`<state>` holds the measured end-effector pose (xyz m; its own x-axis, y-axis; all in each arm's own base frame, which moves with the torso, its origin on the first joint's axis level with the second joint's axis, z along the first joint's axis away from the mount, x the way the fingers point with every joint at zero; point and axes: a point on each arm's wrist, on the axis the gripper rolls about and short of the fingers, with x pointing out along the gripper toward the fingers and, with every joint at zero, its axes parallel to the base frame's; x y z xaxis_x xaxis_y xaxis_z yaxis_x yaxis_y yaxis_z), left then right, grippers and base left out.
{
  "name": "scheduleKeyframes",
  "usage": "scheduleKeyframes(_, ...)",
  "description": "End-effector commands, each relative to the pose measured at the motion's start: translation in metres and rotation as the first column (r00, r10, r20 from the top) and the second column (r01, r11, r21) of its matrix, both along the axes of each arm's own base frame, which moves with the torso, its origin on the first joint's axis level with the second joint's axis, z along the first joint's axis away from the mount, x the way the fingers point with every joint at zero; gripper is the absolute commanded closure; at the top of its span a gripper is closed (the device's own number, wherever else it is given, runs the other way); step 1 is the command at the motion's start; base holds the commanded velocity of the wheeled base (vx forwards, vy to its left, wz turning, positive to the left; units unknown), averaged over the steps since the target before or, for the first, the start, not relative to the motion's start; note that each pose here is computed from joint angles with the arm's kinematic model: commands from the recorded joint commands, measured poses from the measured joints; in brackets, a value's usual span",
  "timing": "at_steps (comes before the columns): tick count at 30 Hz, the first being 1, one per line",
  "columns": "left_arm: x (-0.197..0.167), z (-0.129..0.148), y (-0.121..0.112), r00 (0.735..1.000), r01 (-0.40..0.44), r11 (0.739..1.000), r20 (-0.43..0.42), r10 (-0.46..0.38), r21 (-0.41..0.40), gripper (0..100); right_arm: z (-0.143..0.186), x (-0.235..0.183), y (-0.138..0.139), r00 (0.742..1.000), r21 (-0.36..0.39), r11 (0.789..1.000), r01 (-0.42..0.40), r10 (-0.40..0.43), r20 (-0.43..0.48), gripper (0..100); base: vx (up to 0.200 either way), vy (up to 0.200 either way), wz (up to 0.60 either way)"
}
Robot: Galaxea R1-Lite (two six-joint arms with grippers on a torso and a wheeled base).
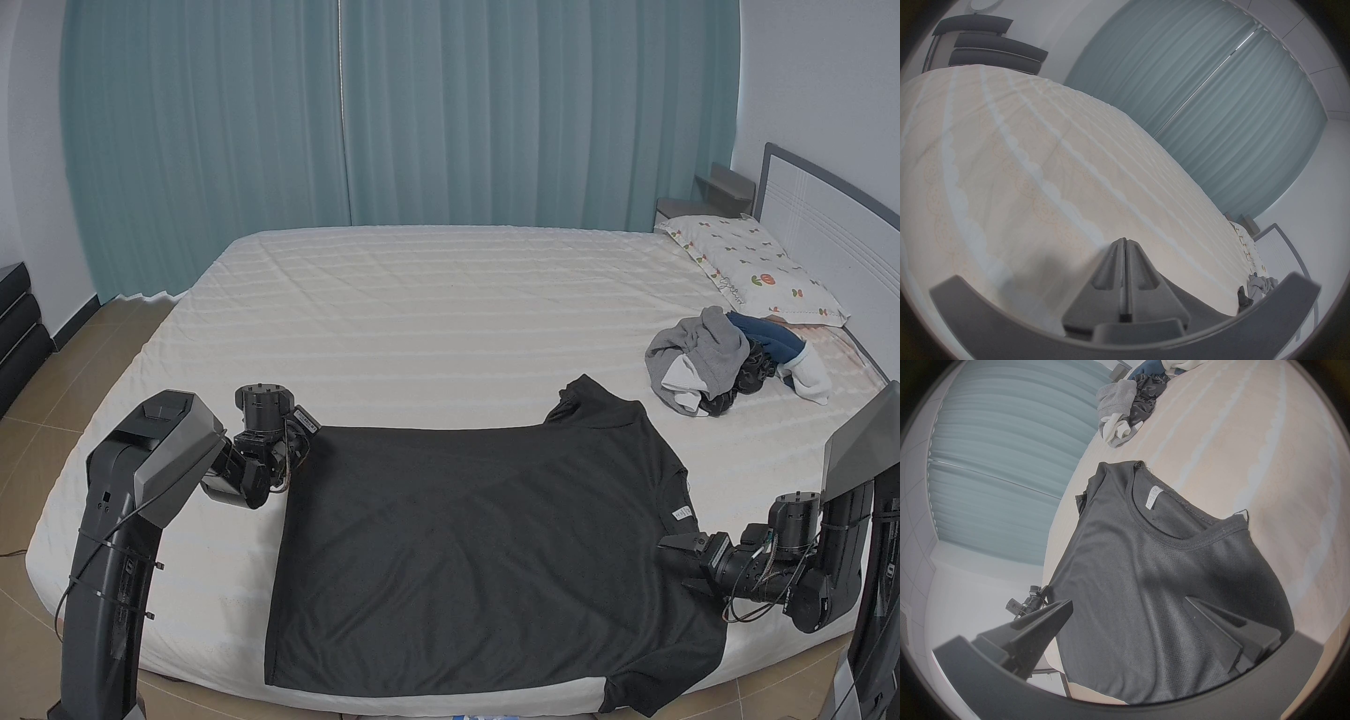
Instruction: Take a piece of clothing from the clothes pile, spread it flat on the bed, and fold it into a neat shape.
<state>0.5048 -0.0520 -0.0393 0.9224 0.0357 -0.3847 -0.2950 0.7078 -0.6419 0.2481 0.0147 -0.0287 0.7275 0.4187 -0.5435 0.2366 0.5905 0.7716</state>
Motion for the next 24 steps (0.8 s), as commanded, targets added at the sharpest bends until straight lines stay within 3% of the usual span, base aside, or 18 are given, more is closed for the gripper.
scheduleKeyframes(1,0.0,0.0,0.0,1.0,-0.001,1.0,0.0,0.001,-0.002,100,0.001,0.001,0.0,1.0,0.0,1.0,-0.002,0.002,0.01,0,0.0,0.0,0.0)
scheduleKeyframes(3,0.0,0.0,0.0,1.0,-0.006,1.0,0.0,0.006,-0.013,100,0.001,0.001,0.0,1.0,0.001,1.0,-0.001,0.001,0.009,0,0.0,0.0,0.0)
scheduleKeyframes(4,0.0,0.002,0.0,1.0,-0.008,1.0,0.004,0.008,-0.023,0,0.001,0.001,0.0,1.0,0.001,1.0,-0.001,0.001,0.009,0,0.0,0.0,0.0)
scheduleKeyframes(12,-0.001,0.013,0.004,0.999,-0.043,0.996,0.019,0.045,-0.078,0,0.001,0.0,0.0,1.0,0.001,1.0,0.0,0.0,0.009,0,0.0,0.0,0.0)
scheduleKeyframes(16,-0.02,0.046,0.012,0.996,-0.081,0.977,0.015,0.086,-0.195,0,0.001,0.0,0.0,1.0,0.003,1.0,0.001,-0.001,0.01,0,0.0,0.0,0.0)
scheduleKeyframes(24,-0.064,0.075,0.009,1.0,-0.002,0.966,-0.01,0.0,-0.259,0,0.002,0.0,-0.001,1.0,0.007,1.0,0.005,-0.005,0.008,0,-0.025,0.0,0.0)
